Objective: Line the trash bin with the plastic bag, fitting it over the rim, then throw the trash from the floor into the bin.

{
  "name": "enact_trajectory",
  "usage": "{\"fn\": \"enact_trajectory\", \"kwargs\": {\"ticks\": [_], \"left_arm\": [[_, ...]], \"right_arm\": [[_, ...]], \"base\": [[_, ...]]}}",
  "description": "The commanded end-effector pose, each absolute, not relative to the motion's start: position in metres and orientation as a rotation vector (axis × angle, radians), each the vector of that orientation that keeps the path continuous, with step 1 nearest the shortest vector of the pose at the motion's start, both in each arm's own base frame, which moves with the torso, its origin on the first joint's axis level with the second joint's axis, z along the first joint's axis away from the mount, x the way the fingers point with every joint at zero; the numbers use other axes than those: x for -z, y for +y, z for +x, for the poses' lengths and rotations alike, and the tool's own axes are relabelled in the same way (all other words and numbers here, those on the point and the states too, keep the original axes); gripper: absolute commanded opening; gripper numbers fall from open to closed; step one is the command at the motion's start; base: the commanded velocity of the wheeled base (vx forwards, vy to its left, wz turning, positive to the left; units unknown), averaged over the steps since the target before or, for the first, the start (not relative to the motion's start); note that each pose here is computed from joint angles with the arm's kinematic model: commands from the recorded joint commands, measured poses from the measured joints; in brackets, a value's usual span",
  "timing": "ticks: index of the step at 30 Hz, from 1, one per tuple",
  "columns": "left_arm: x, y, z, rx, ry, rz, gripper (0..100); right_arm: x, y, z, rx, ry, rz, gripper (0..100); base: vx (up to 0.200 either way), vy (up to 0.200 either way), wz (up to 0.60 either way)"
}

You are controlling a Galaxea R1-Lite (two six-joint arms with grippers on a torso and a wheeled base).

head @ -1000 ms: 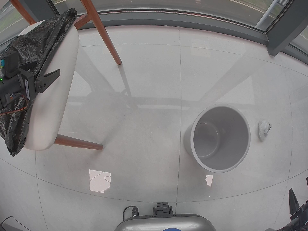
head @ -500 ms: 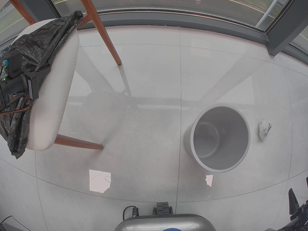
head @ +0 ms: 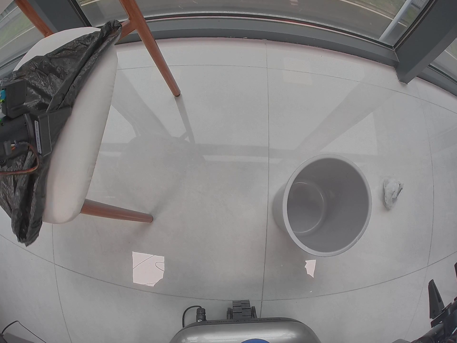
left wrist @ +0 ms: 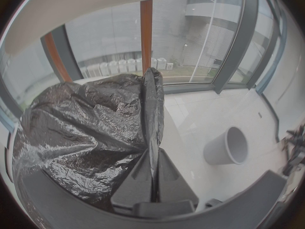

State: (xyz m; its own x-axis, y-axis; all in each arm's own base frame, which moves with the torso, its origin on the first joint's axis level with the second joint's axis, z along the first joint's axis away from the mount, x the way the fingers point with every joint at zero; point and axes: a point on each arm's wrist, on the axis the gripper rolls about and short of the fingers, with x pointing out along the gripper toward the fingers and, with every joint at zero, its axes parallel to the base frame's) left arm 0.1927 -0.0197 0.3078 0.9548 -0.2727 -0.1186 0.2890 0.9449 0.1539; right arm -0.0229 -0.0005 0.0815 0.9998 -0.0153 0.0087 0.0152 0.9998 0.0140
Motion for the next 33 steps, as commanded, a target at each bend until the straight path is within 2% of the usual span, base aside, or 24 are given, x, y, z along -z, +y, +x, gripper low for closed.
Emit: {"fn": "enact_trajectory", "kwargs": {"ticks": [1,5,9,13,19,33], "left_arm": [[-0.333,-0.03,0.118,0.414,0.094,-0.007,0],[-0.345,-0.041,0.105,0.529,0.101,-0.155,0],[-0.357,-0.044,0.099,0.572,0.096,-0.275,0],[-0.355,-0.045,0.1,0.604,0.115,-0.288,0],[-0.352,-0.048,0.102,0.675,0.141,-0.285,0],[-0.324,-0.058,0.104,1.117,0.324,-0.297,0]], "right_arm": [[-0.076,0.0,-0.023,0.014,-0.008,0.014,100],[-0.076,0.0,-0.023,0.014,-0.008,0.014,100],[-0.076,0.0,-0.023,0.014,-0.008,0.012,100],[-0.076,0.0,-0.023,0.014,-0.008,0.012,100],[-0.076,0.0,-0.023,0.014,-0.008,0.012,100],[-0.076,0.0,-0.023,0.014,-0.008,0.012,100]], "base": [[0.0,0.0,0.0],[0.0,0.0,0.0],[0.0,0.0,0.0],[0.0,0.0,0.0],[0.0,-0.2,0.0],[0.0,-0.2,0.0]]}}
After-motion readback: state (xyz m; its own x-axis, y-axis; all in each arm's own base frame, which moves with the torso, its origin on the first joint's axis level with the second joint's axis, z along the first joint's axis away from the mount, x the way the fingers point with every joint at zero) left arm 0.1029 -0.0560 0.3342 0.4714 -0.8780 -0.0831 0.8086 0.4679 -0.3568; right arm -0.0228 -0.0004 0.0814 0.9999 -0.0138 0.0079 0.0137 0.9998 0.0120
